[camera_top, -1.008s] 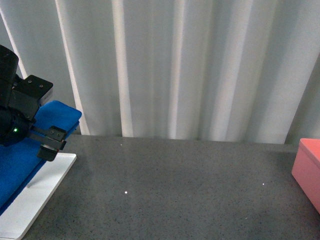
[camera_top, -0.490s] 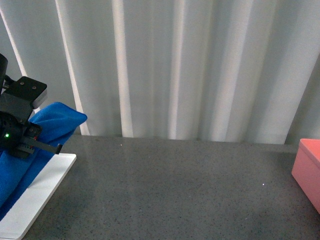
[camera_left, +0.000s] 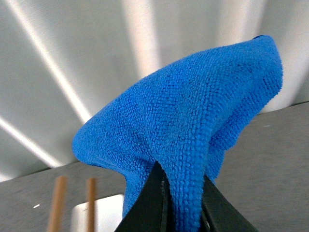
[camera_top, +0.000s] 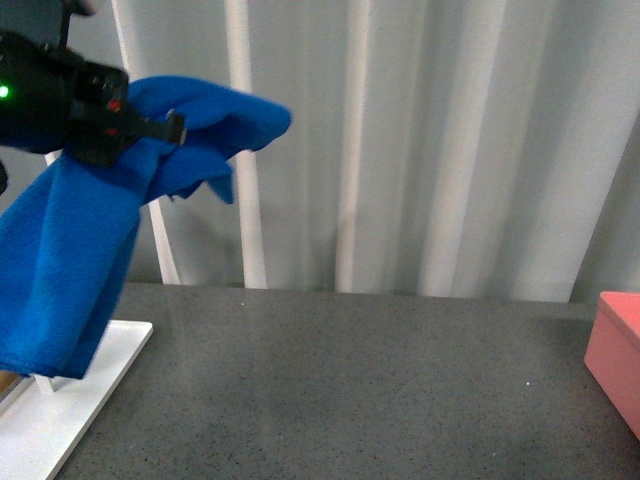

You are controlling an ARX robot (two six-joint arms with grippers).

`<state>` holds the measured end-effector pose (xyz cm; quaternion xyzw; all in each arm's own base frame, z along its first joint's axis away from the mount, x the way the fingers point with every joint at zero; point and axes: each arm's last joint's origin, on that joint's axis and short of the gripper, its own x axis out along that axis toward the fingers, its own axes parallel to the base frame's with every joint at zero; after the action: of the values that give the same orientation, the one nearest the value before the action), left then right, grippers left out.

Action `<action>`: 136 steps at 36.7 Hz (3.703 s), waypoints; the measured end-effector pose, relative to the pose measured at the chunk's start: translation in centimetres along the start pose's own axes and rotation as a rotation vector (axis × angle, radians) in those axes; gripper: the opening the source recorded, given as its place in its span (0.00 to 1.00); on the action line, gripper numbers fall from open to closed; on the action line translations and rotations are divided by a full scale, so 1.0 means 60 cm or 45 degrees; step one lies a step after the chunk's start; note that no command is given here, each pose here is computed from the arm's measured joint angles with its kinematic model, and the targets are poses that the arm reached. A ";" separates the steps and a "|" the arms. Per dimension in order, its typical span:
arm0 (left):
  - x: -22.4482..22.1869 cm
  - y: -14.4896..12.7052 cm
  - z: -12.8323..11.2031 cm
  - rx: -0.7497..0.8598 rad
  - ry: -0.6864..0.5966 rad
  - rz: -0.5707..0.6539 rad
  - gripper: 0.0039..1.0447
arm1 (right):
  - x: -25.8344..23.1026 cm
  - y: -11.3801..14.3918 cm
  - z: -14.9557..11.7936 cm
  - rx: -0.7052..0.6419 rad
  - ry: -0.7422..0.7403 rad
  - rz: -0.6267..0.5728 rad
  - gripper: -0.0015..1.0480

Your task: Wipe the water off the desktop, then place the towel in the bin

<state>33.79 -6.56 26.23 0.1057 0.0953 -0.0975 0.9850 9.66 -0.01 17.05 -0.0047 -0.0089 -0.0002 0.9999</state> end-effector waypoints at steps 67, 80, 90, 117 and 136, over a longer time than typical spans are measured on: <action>-0.032 -0.204 0.054 -0.270 -0.165 -0.472 0.04 | 0.307 0.234 -0.002 0.329 0.422 1.144 0.93; -0.029 -0.195 0.059 -0.281 -0.175 -0.435 0.04 | 0.347 0.298 0.017 0.362 0.421 1.218 0.93; -0.030 -0.191 0.063 -0.287 -0.185 -0.425 0.04 | 0.348 0.316 0.020 0.422 0.350 1.226 0.68; -0.032 -0.193 0.064 -0.265 -0.190 -0.451 0.52 | 0.312 0.294 0.014 0.428 0.353 1.142 0.04; -0.029 -0.187 0.061 -0.249 -0.187 -0.422 0.93 | 0.301 0.281 0.013 0.399 0.362 1.094 0.04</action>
<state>30.34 -17.85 27.99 -0.0149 0.0484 -0.2558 0.9654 27.73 16.84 17.98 0.1431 0.1307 0.4140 0.8894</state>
